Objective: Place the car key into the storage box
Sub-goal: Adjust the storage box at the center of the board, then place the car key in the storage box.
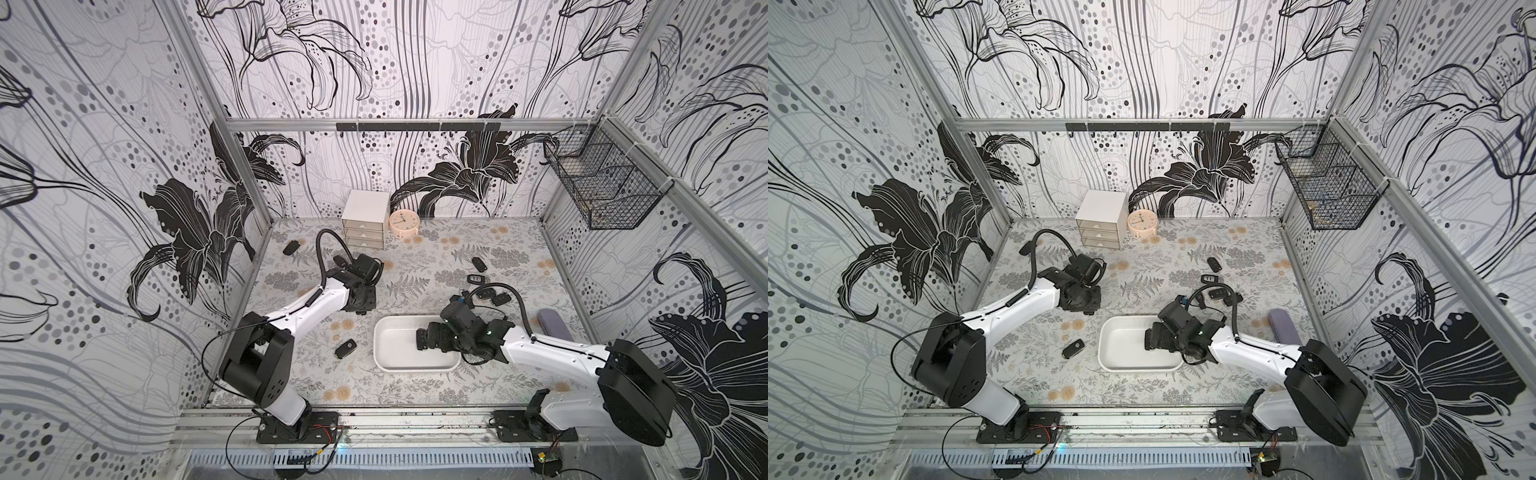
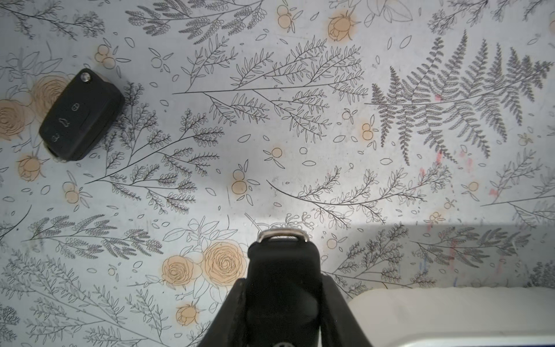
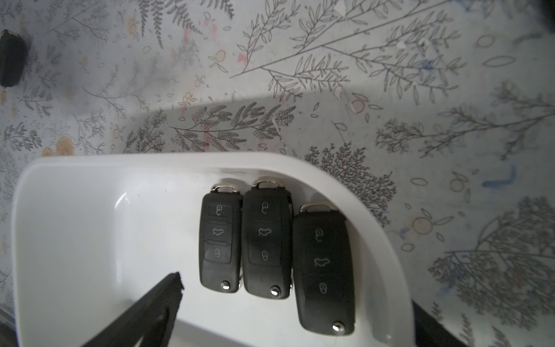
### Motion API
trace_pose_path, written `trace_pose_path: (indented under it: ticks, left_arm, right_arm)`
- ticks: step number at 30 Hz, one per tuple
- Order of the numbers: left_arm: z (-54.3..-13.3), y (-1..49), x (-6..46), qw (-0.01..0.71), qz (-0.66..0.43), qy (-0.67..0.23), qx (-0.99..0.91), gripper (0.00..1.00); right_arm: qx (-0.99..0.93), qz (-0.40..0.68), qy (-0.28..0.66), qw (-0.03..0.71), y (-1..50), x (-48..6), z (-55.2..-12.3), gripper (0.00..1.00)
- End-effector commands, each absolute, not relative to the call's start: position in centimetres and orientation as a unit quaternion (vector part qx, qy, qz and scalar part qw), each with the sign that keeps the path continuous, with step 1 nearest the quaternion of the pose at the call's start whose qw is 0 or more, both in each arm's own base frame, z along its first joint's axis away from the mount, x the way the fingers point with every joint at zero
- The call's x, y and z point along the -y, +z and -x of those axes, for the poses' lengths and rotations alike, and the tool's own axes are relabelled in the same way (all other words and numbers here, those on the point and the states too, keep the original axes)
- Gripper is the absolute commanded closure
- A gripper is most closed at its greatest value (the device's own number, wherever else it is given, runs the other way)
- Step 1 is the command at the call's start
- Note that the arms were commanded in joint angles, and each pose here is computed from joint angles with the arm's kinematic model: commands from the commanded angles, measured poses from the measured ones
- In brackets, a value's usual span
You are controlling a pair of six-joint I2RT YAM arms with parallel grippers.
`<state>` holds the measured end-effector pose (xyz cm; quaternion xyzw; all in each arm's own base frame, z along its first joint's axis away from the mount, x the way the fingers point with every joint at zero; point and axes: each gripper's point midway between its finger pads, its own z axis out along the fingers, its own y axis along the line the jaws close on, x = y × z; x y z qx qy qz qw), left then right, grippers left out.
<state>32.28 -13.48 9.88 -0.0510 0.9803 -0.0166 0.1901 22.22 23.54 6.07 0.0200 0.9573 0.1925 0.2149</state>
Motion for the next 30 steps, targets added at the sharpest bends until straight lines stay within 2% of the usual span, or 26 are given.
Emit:
trace_pose_path:
  ticks: [1,8,17,30]
  left_arm:
    - [-32.0,12.5,14.1,0.202,0.077,-0.050,-0.975,0.70]
    - [-31.1,13.9,16.6,0.204,0.077,-0.080,-0.973,0.70]
    - [-29.7,13.3,21.0,0.192,0.065,-0.095,-0.975,0.70]
    - [-28.1,8.8,26.9,0.161,0.067,-0.074,-0.982,0.71]
  right_arm:
    - [-0.951,-0.022,0.205,0.233,7.6,-24.3,-22.9,0.00]
    - [-0.948,-0.018,0.186,0.256,9.4,-22.8,-22.9,0.00]
    - [-0.938,0.006,0.200,0.283,12.3,-22.3,-22.6,0.00]
    - [-0.930,0.053,0.233,0.280,13.4,-20.7,-20.5,0.00]
